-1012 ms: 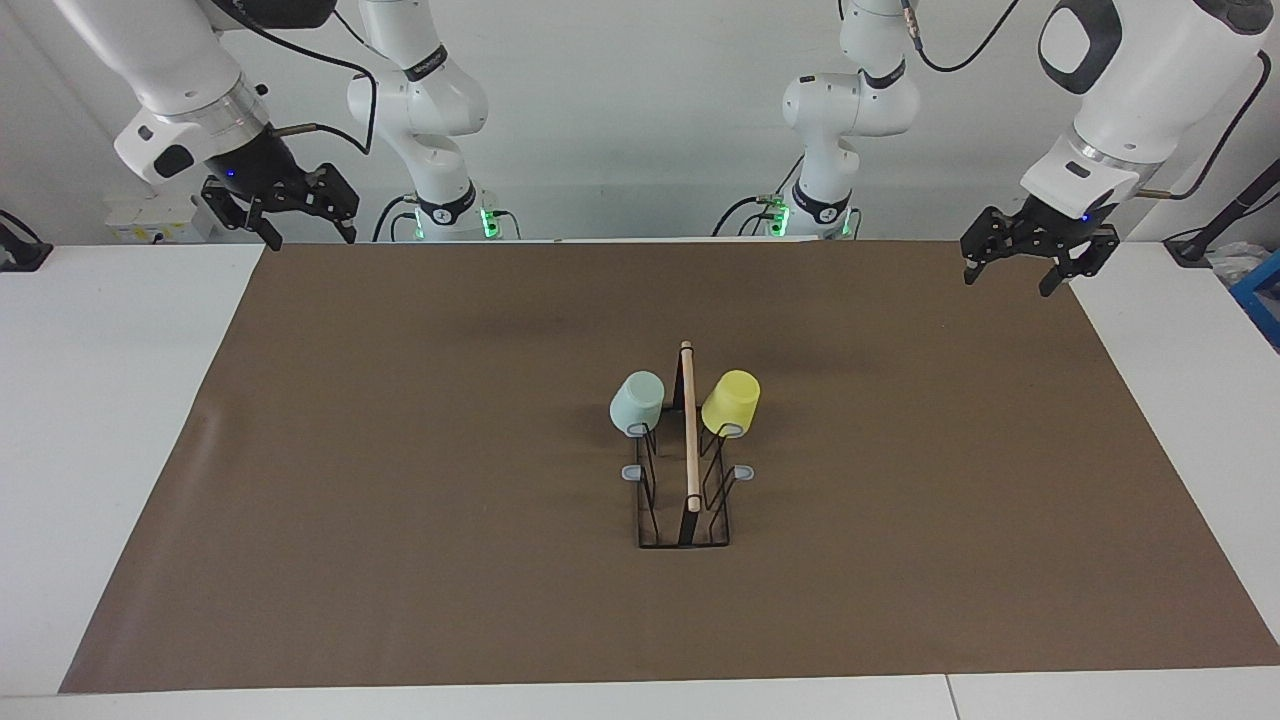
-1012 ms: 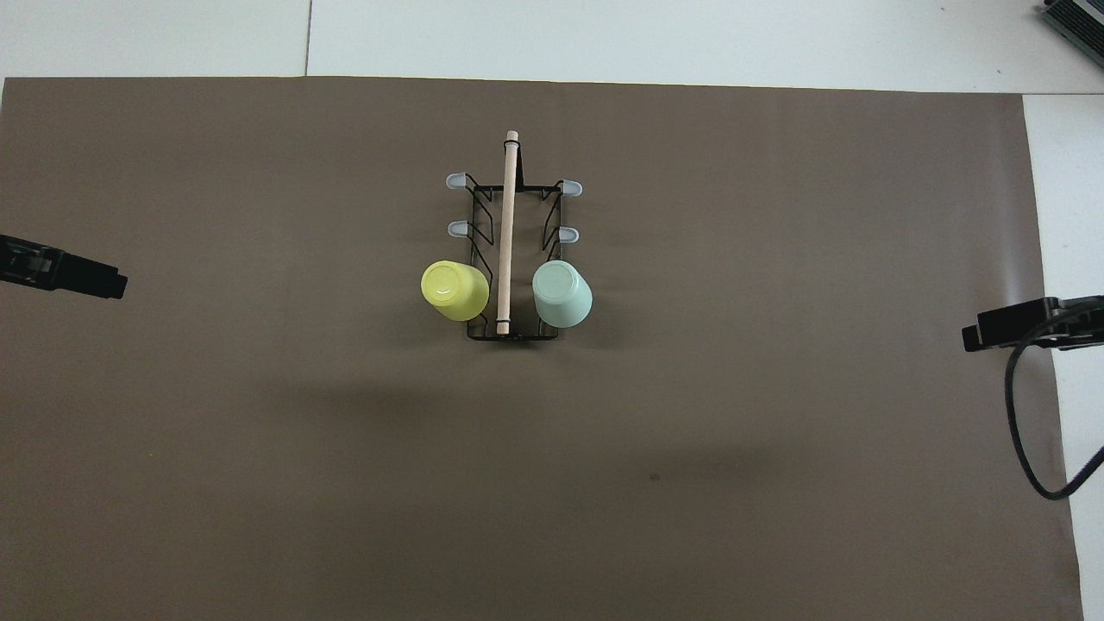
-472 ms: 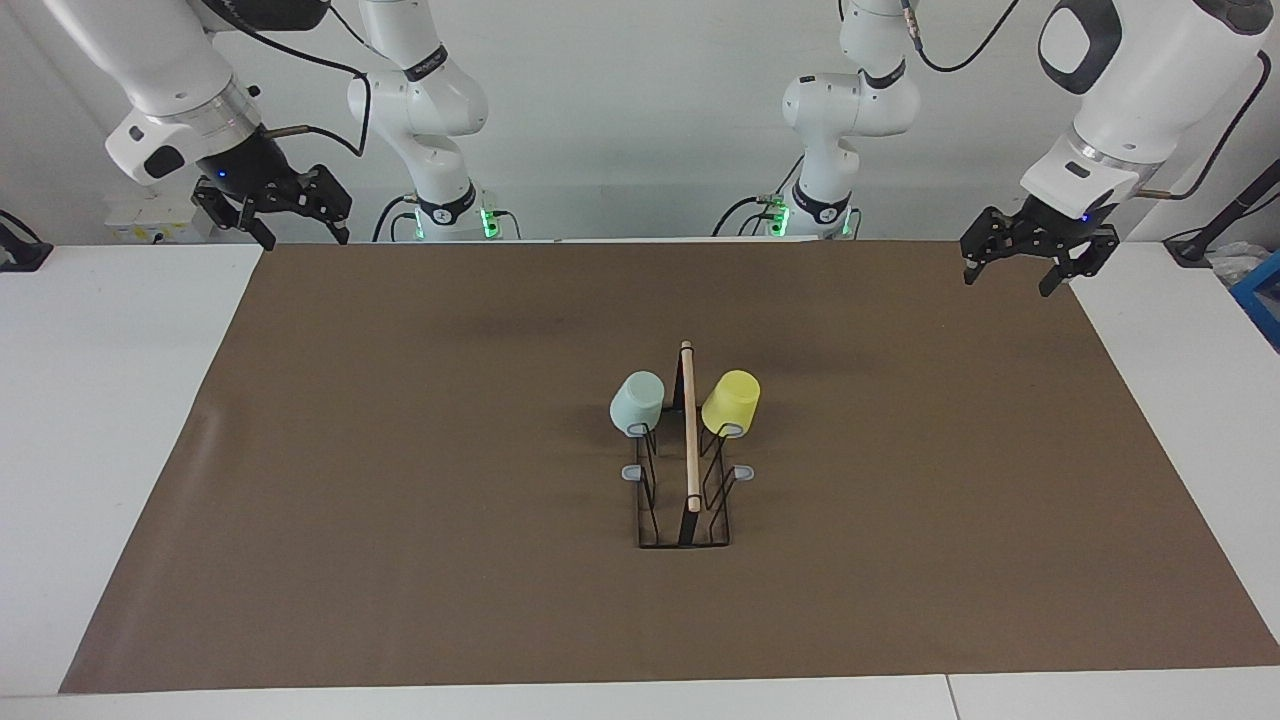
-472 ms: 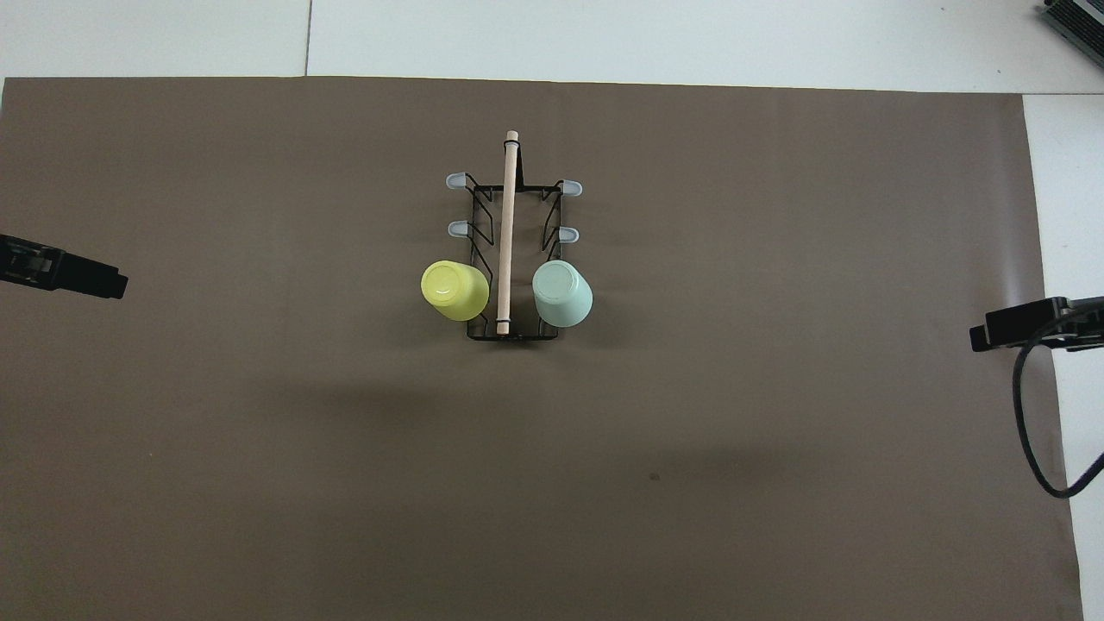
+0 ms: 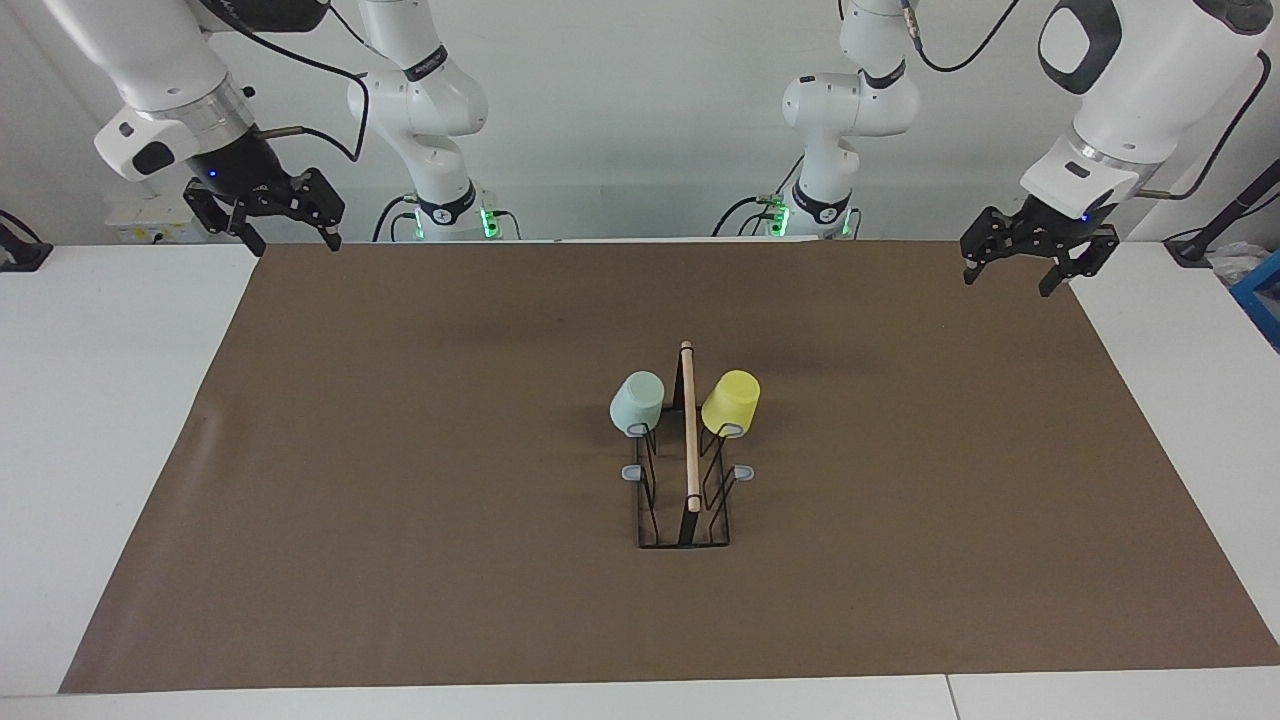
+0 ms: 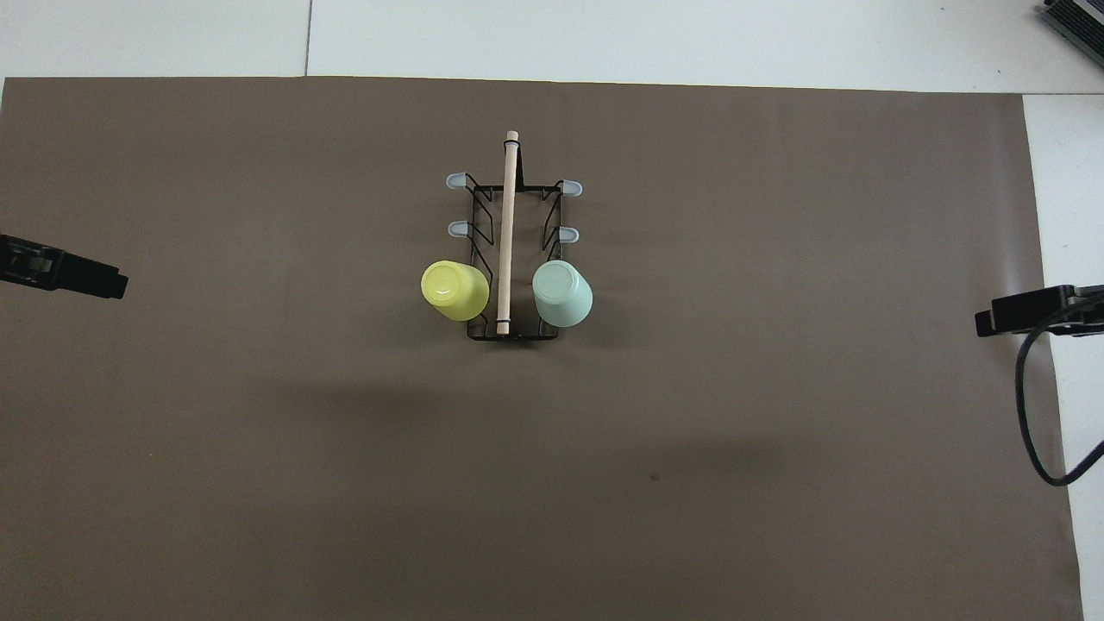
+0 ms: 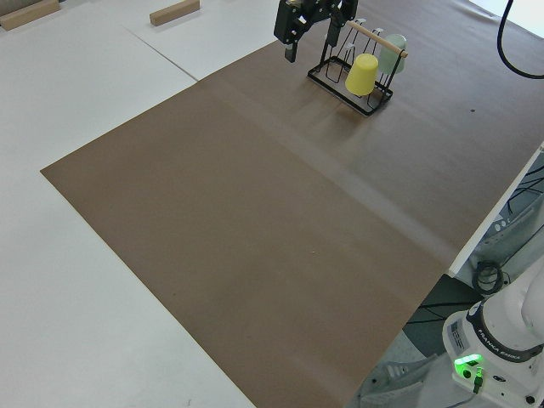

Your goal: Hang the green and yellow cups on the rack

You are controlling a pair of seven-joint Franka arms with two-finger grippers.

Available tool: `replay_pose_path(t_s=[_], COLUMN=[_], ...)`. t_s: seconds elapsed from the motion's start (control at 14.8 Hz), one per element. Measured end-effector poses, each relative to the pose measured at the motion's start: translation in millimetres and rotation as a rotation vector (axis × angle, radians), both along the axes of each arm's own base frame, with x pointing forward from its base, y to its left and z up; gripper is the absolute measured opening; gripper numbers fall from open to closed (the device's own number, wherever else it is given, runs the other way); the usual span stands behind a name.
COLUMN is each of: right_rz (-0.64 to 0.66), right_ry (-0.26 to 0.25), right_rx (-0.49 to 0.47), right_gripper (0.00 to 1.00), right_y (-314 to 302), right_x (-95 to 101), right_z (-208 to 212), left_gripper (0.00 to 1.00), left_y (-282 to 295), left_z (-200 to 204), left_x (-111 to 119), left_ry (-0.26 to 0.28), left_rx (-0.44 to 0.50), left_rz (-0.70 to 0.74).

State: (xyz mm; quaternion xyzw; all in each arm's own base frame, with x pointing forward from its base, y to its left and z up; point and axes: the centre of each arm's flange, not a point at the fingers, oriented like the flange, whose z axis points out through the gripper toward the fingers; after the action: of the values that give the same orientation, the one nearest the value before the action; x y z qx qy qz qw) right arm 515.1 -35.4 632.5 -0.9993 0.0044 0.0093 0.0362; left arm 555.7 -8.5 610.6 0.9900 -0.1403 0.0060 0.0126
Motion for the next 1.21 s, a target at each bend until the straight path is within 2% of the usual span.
replay_pose_path(t_s=[0.4, 0.88, 1.21], right_rz=[-0.017, 0.012, 0.02], right_ry=[0.005, 0.03, 0.039], right_rx=[-0.001, 0.006, 0.005], right_gripper=[1.0, 1.0, 1.0], right_y=[-16.7, -13.9, -10.5], right_x=[0.9, 19.1, 24.3], right_z=[7.1, 14.6, 17.7], left_gripper=[1.0, 1.0, 1.0], left_y=[-0.1, -0.1, -0.1], left_z=[0.0, 0.0, 0.0], left_x=[0.0, 0.0, 0.0], left_ry=[0.0, 0.0, 0.0], left_rx=[0.0, 0.0, 0.0], left_rz=[0.0, 0.0, 0.0])
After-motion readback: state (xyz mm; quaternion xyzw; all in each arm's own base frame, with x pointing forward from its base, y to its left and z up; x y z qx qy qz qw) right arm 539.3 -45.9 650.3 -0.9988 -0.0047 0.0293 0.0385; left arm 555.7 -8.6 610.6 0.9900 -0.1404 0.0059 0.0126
